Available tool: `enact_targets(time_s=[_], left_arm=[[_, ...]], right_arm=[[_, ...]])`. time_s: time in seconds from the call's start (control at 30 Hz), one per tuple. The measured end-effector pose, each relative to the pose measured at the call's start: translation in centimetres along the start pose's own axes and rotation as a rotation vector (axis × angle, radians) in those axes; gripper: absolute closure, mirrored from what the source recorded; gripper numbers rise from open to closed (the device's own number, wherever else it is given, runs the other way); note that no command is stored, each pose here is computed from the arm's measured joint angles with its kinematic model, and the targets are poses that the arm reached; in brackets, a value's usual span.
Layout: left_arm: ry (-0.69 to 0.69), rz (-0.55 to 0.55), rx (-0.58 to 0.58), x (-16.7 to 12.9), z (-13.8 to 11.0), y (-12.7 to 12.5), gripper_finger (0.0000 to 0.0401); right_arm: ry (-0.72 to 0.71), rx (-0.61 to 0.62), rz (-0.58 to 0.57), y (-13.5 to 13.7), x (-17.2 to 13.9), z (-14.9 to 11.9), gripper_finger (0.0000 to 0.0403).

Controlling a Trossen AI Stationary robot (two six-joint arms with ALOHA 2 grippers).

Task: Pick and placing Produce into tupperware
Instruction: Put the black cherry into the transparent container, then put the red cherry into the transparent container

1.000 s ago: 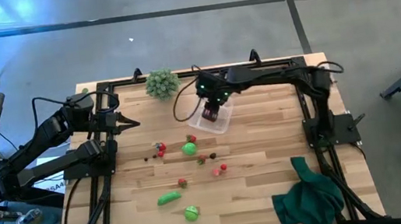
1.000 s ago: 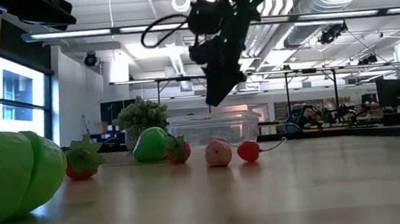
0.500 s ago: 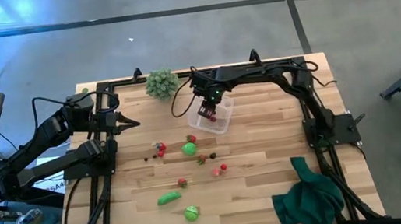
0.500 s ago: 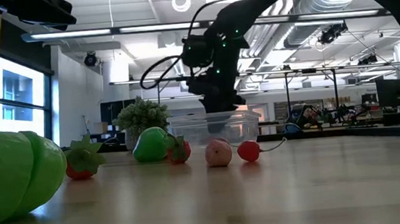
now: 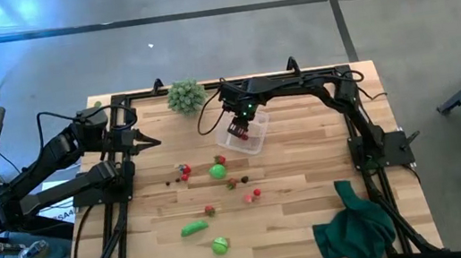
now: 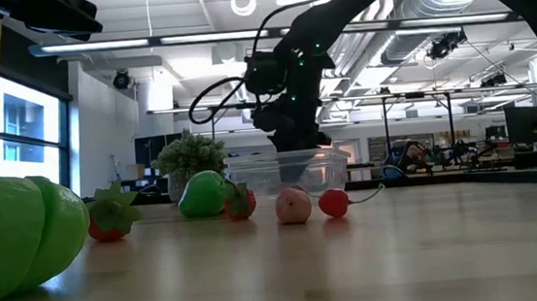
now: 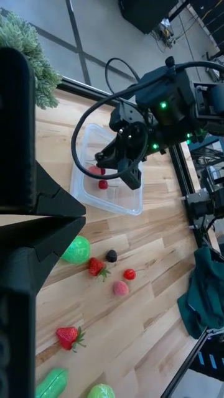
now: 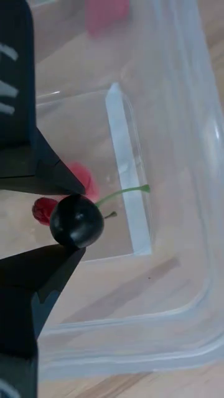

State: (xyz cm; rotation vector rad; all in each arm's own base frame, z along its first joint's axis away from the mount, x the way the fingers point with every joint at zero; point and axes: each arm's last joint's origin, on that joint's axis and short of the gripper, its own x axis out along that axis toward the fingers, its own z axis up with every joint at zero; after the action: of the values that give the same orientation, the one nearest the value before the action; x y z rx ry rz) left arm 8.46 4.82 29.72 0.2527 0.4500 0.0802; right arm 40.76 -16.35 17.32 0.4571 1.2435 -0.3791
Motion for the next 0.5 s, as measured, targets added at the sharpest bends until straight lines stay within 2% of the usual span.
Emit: enact_targets(time_s=[0.17, 0.5], left_arm=[[0.0, 0.0, 0.0, 0.0, 0.0, 0.0, 0.0398], [0.0, 0.0, 0.0, 0.0, 0.0, 0.0, 0.0398]], right_arm=[[-0.007, -0.003, 0.001, 0.03, 0.0, 0.06, 0.0286], [-0.026, -0.002, 0.008, 0.09, 0.01, 0.24, 0.0246]])
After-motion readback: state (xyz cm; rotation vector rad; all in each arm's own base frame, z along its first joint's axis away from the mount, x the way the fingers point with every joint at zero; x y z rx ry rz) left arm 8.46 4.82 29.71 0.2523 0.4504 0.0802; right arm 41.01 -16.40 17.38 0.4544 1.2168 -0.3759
